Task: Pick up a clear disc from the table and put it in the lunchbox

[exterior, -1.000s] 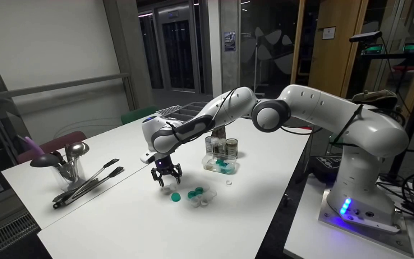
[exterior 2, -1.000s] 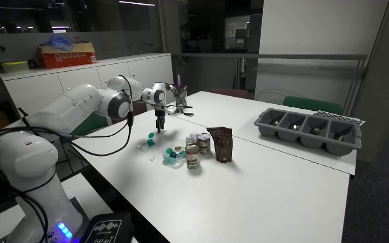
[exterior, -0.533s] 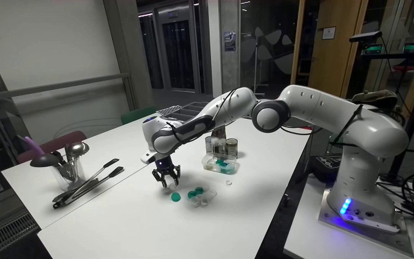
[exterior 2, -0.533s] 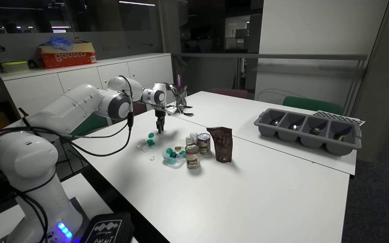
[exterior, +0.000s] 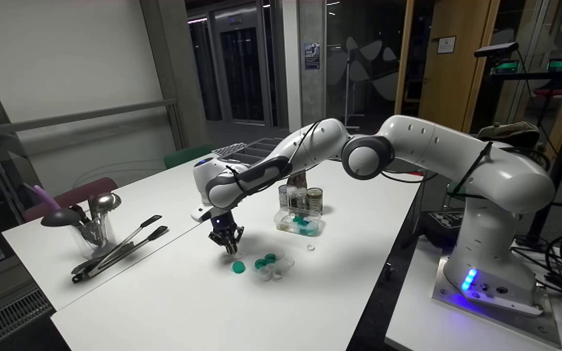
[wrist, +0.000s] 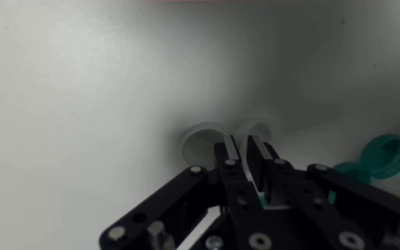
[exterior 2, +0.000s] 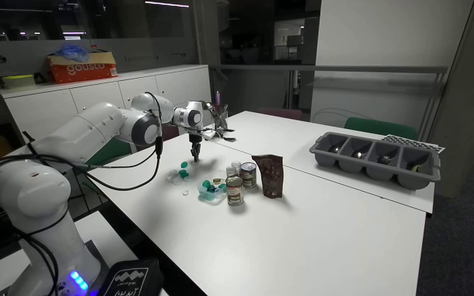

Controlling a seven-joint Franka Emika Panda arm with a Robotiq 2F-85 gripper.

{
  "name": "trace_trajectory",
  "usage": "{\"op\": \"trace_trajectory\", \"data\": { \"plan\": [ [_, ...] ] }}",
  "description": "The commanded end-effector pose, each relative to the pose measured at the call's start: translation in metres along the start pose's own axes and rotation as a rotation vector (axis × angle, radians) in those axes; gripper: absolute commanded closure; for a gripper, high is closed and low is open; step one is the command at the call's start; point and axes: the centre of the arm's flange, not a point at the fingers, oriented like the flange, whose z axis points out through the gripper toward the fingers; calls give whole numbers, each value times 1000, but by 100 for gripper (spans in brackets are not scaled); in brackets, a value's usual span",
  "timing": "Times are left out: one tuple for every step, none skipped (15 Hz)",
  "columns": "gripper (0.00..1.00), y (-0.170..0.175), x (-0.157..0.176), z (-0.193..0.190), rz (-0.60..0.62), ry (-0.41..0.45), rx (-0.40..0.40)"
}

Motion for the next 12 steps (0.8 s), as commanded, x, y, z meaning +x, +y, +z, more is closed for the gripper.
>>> {"op": "trace_trajectory", "data": {
  "plan": [
    [100,10,-6,-6,-23,18,-11],
    [100,10,-6,-6,-22,17,-11],
    [100,9,-6,-7,-21,17,-12],
    [99,8,-5,-7,-14,13,-13],
    [100,5,-5,-7,3,7,-9],
    [99,0,-4,-9,28,1,-8],
    [99,-10,-4,-12,69,-7,-8],
    [99,-18,-3,-14,115,-18,-5],
    [99,-29,-1,-18,168,-38,-11],
    [99,-37,0,-22,225,-50,-10],
    [99,-42,0,-25,262,-60,-10],
    [99,-51,1,-28,312,-68,-1]
  ]
}}
